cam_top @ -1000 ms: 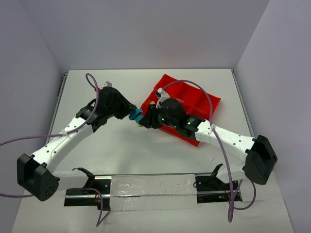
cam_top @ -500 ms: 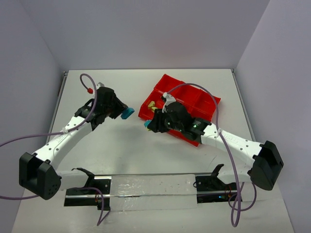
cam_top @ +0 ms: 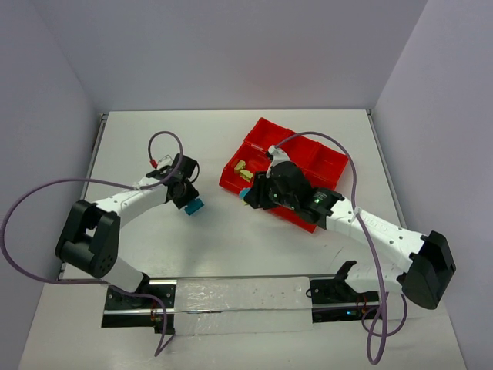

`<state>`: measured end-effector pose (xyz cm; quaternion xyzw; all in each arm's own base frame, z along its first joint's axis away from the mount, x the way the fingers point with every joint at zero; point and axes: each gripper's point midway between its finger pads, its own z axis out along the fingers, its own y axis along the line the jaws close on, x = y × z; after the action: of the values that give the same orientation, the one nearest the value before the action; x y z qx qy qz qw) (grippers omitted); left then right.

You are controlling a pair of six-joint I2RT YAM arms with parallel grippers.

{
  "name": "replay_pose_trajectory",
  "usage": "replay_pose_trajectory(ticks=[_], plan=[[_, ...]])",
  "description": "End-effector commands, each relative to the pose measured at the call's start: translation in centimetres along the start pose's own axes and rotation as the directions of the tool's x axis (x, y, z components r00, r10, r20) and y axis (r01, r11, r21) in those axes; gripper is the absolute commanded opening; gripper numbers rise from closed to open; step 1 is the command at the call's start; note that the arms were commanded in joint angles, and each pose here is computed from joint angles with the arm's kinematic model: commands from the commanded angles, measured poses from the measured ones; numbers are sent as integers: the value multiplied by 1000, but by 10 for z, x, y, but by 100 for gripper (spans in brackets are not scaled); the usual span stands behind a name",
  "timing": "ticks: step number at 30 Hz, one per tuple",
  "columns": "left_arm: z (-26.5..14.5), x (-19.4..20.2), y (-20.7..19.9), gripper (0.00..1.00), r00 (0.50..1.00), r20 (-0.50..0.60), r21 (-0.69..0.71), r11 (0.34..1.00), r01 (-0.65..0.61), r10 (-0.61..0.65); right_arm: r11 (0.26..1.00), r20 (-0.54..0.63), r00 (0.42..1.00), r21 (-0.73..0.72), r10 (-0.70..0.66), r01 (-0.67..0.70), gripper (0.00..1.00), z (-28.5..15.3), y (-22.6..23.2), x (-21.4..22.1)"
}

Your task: Sort the legos into containers by color

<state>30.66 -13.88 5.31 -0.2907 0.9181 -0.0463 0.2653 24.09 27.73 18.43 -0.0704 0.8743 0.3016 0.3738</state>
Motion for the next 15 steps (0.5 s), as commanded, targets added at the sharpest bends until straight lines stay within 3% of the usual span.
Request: replay_pose_trajectory(ticks=[1, 4, 6, 12, 15], plan=[[9, -6, 2, 31, 999, 26, -35, 999, -18, 19, 1000, 41, 999, 7, -4, 4, 0, -8, -4, -9], [13, -1, 1, 75, 1000, 0, -35, 999, -29, 29, 1000, 43, 999, 8, -5, 4, 0, -10, -4, -10], [9, -3, -3, 87, 999, 0, -17, 999, -33, 33, 1000, 42, 999, 7, -9, 9, 0, -11, -4, -10], [-39, -43, -22, 90, 993, 112, 59, 998, -31, 24, 999, 51, 998, -35, -39, 41, 0, -23, -2, -17], [-80, -63, -44, 84, 979, 194, 206, 973, -107, 67, 964, 27, 998, -260, -57, 62, 0, -35, 24, -15]])
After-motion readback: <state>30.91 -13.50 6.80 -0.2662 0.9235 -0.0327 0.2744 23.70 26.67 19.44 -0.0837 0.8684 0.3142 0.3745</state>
